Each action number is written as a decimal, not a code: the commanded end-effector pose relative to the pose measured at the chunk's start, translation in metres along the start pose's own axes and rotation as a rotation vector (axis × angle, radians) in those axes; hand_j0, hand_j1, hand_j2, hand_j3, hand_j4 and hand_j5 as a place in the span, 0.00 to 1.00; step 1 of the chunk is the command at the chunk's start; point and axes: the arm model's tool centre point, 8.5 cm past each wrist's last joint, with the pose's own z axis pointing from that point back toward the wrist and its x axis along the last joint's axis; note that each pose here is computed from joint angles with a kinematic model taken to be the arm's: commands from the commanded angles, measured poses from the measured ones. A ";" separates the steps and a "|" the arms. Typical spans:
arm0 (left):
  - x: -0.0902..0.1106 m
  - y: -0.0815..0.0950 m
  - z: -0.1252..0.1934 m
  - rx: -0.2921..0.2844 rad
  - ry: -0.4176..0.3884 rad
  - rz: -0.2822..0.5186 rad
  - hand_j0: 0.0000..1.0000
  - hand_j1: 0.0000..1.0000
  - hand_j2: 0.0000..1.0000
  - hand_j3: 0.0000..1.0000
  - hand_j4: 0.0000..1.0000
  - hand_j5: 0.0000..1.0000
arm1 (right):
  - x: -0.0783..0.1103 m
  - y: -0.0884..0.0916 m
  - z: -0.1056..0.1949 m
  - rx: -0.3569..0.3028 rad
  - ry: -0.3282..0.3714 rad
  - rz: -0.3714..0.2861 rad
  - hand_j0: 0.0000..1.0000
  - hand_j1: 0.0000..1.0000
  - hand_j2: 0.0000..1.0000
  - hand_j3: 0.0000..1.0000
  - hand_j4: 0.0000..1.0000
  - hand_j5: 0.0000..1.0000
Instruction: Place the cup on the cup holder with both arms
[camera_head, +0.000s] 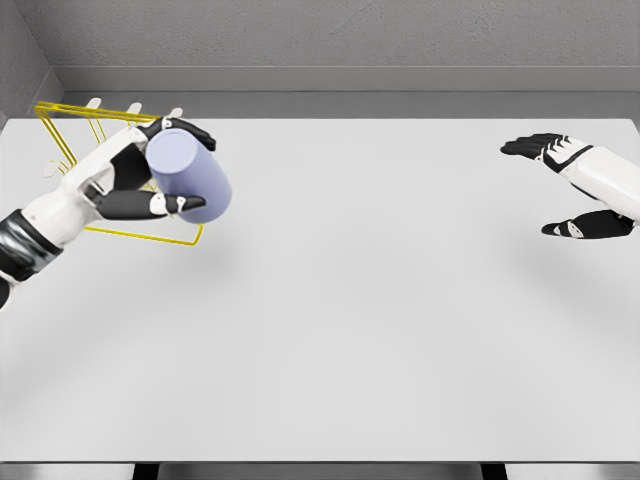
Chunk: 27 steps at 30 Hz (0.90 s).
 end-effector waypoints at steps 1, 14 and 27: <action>0.003 0.005 0.002 0.011 0.000 0.000 0.54 0.54 0.54 0.54 0.54 0.54 | 0.000 -0.001 0.000 -0.007 -0.002 -0.006 1.00 1.00 1.00 1.00 1.00 1.00; -0.003 0.034 0.012 0.099 0.028 -0.004 0.55 0.55 0.55 0.55 0.55 0.55 | 0.001 -0.001 0.000 -0.005 -0.004 -0.005 1.00 1.00 1.00 1.00 1.00 1.00; -0.004 0.042 0.014 0.121 0.031 -0.005 0.56 0.56 0.56 0.56 0.56 0.56 | 0.001 -0.001 0.000 -0.007 -0.005 -0.004 1.00 1.00 1.00 1.00 1.00 1.00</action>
